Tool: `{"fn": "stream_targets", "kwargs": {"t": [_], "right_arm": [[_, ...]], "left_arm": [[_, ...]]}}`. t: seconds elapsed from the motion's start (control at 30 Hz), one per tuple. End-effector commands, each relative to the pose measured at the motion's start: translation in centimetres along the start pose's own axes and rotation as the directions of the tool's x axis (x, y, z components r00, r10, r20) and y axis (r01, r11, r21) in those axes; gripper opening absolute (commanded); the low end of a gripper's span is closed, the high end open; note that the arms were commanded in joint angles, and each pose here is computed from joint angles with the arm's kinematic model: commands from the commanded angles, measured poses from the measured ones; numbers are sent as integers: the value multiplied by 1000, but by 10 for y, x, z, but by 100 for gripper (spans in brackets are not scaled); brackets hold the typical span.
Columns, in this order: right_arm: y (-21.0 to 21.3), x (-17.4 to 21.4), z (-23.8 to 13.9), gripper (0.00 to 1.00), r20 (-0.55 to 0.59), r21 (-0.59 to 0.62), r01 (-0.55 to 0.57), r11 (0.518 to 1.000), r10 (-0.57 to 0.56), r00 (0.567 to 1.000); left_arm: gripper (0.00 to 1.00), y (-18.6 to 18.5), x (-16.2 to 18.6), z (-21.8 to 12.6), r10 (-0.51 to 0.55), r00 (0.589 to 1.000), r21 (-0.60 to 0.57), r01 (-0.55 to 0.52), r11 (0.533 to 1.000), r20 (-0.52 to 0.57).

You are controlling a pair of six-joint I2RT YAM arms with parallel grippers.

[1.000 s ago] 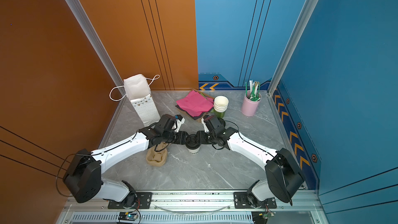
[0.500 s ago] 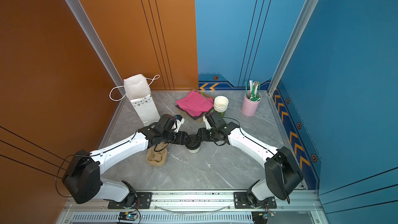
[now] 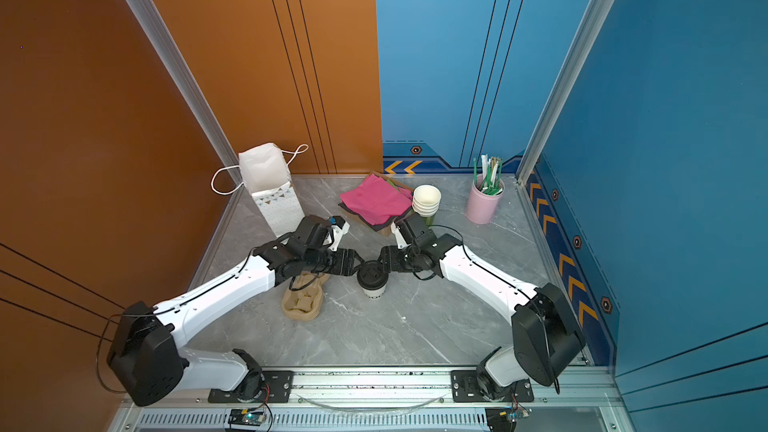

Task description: Pack the takeout coffee

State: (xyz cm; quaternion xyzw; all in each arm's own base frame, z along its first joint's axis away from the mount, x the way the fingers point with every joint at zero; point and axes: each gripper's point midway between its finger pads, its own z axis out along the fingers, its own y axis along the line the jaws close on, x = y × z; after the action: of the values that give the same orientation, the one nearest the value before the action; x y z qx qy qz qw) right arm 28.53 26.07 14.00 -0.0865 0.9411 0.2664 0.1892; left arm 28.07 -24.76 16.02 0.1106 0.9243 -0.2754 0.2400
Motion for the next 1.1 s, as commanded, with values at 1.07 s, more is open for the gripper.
{"fn": "stream_targets", "kwargs": {"t": [1.07], "right_arm": [[-46,62,24,62,-237,235,117,965,-60,970]], "left_arm": [[54,54,65,40,-108,983,-139,87,986,-151]]}}
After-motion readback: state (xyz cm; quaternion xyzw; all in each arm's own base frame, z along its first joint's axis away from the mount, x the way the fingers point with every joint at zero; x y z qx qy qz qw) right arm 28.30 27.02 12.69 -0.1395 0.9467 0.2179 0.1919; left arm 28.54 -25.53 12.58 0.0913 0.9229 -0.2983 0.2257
